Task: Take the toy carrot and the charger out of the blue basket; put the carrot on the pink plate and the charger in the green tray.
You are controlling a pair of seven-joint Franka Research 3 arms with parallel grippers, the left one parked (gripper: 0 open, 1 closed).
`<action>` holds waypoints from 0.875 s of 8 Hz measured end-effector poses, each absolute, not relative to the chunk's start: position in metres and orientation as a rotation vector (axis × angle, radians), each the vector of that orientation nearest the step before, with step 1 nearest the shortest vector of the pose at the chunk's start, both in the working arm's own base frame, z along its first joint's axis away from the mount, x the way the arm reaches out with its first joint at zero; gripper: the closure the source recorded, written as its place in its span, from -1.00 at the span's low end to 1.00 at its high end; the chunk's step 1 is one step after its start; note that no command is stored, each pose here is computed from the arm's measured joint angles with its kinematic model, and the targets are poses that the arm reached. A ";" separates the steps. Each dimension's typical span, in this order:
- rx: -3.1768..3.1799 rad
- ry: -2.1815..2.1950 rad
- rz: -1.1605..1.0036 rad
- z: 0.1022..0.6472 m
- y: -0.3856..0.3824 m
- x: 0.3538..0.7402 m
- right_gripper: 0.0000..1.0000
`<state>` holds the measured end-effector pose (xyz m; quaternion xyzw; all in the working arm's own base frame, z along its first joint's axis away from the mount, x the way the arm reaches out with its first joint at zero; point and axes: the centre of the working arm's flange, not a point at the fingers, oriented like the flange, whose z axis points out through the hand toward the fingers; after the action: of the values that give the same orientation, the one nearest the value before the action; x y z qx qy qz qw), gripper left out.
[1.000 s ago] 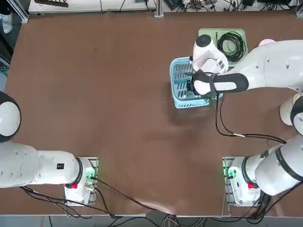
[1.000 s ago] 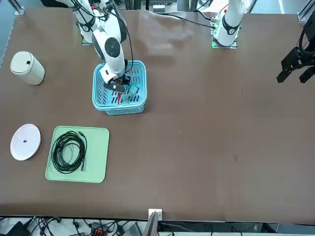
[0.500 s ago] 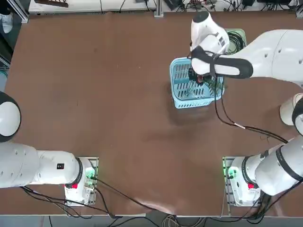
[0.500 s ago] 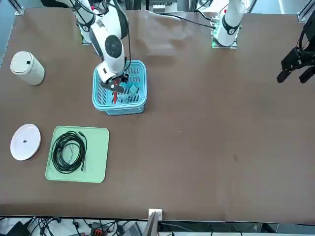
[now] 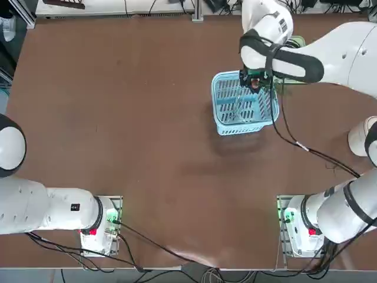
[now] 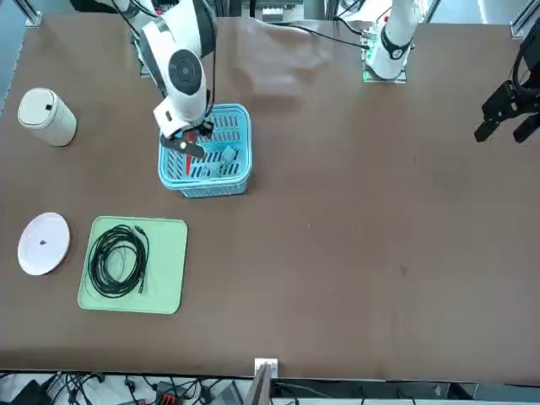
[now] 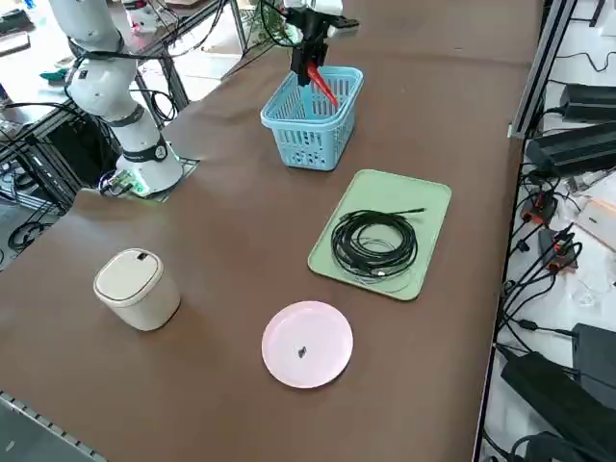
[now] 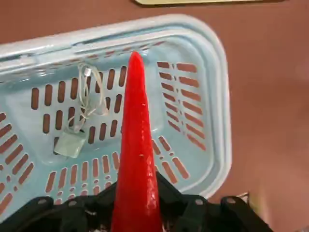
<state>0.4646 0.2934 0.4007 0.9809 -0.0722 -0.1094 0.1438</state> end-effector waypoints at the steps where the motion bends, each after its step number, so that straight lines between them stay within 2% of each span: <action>1: 2.830 -0.168 -0.356 0.414 0.270 0.477 0.65; 5: 2.936 0.003 -0.489 0.486 0.097 0.534 0.65; 7: 3.002 0.025 -0.492 0.497 -0.001 0.550 0.65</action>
<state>0.5504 -0.0013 0.4974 0.9856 0.0083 -0.1616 0.0499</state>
